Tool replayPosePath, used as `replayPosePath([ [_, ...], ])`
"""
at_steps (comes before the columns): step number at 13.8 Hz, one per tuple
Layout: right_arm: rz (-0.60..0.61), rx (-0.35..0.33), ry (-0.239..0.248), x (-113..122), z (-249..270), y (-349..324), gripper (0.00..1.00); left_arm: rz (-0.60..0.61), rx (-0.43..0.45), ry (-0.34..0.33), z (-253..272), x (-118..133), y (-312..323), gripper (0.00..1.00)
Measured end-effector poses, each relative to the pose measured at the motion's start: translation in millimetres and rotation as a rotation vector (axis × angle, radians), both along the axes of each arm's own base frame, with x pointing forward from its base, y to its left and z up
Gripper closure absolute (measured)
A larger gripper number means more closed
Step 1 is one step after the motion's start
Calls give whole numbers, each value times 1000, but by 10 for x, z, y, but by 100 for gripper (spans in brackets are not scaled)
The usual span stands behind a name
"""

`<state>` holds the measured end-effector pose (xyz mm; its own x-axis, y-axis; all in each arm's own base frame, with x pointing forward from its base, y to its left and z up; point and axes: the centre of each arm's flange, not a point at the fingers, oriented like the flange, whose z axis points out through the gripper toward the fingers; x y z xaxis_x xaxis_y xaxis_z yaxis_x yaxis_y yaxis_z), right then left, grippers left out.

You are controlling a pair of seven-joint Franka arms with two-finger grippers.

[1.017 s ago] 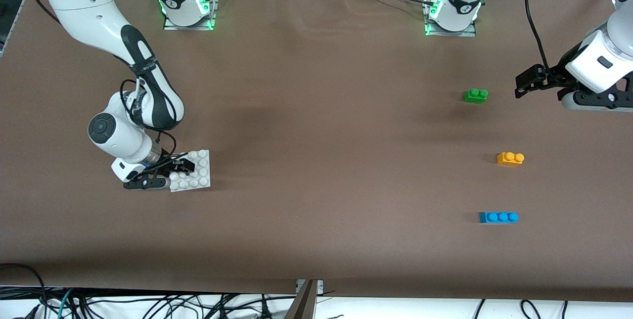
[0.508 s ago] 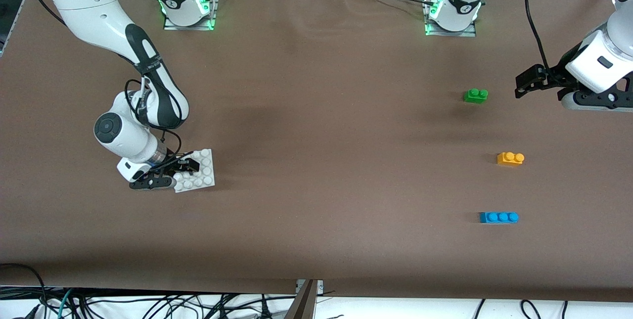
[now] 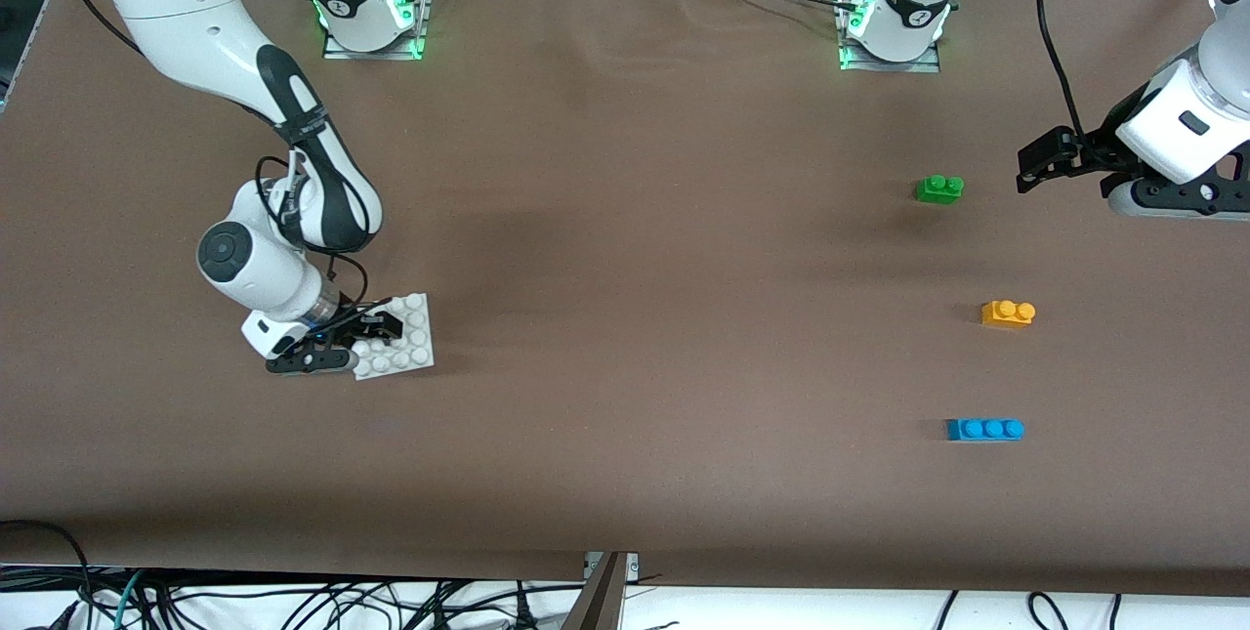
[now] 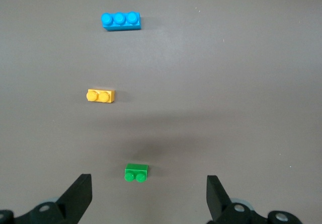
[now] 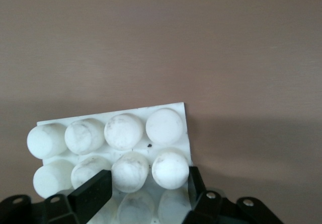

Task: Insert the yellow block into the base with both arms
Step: 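Slide the white base plate with the right gripper toward the table middle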

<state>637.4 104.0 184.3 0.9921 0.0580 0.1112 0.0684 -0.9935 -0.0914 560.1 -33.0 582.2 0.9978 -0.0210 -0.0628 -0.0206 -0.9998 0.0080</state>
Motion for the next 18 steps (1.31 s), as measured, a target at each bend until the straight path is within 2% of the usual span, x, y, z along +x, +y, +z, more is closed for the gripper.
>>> replayPosePath([
  [6, -99, 28, 13, -131, 43, 758, 30, 0, 0, 7, -6, -8, 1, 0],
  [12, -151, 64, 13, -366, 66, 1920, 30, 0, 0, 8, -6, -8, 1, 0],
  [18, -173, 64, -17, -400, -34, 2131, 30, 0, 0, 8, -6, -9, 1, 0],
])
